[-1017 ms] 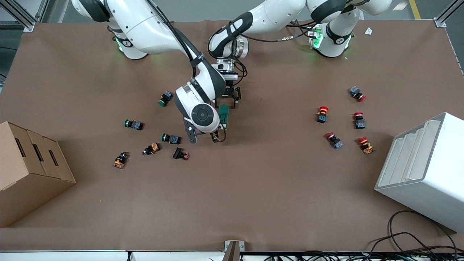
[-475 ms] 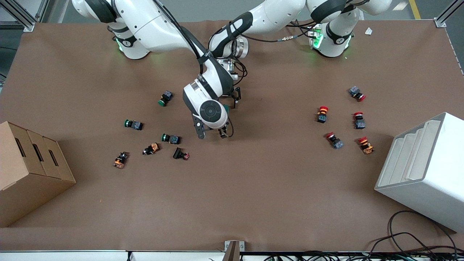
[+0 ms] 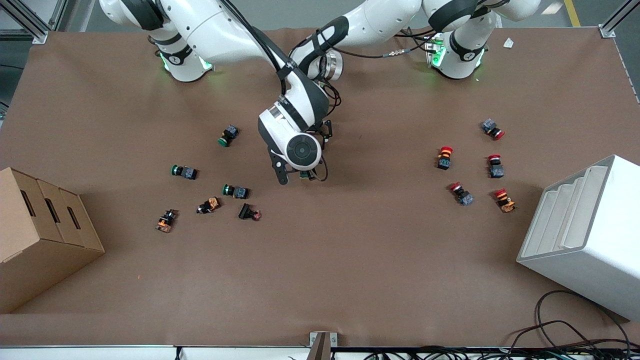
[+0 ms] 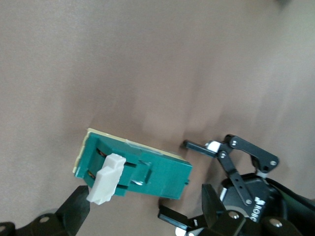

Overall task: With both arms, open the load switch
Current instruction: 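Press the white handle down onto the switch base with the right gripper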

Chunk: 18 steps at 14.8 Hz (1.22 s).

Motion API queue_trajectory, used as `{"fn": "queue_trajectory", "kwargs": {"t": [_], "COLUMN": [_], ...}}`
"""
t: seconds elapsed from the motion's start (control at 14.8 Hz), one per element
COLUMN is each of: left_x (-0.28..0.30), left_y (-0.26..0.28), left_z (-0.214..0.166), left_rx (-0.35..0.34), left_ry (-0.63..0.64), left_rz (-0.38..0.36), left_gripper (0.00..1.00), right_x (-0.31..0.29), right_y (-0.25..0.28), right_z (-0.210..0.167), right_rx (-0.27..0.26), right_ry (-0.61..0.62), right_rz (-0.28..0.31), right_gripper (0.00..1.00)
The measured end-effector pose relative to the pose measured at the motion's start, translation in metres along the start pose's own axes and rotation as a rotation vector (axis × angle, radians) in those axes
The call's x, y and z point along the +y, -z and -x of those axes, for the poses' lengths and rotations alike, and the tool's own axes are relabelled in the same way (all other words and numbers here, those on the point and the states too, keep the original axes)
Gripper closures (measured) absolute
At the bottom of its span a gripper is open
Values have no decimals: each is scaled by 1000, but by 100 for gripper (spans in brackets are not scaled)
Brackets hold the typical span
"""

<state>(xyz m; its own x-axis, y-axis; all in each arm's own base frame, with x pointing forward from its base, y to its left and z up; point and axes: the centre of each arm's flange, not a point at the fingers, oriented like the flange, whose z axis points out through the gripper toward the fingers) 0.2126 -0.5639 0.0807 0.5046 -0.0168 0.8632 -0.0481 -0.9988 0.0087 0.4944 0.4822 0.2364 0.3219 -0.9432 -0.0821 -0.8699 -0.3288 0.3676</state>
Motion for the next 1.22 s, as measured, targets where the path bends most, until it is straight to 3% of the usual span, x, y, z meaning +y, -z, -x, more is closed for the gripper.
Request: {"fn": "queue_trajectory", "kwargs": {"t": [0.81, 1.22], "left_x": [0, -1], "left_y": [-1, -1], "left_z": [0, 0], "left_rx": [2, 3], "left_ry": [-2, -3], "left_rz": [0, 0], "left_gripper": [1, 1], "right_x": [30, 41], "right_y": [-15, -35], "right_z": [32, 44], "right_rx": [63, 94], "right_ry": [56, 78], "right_rz": [127, 154], "right_gripper": [0, 0]}}
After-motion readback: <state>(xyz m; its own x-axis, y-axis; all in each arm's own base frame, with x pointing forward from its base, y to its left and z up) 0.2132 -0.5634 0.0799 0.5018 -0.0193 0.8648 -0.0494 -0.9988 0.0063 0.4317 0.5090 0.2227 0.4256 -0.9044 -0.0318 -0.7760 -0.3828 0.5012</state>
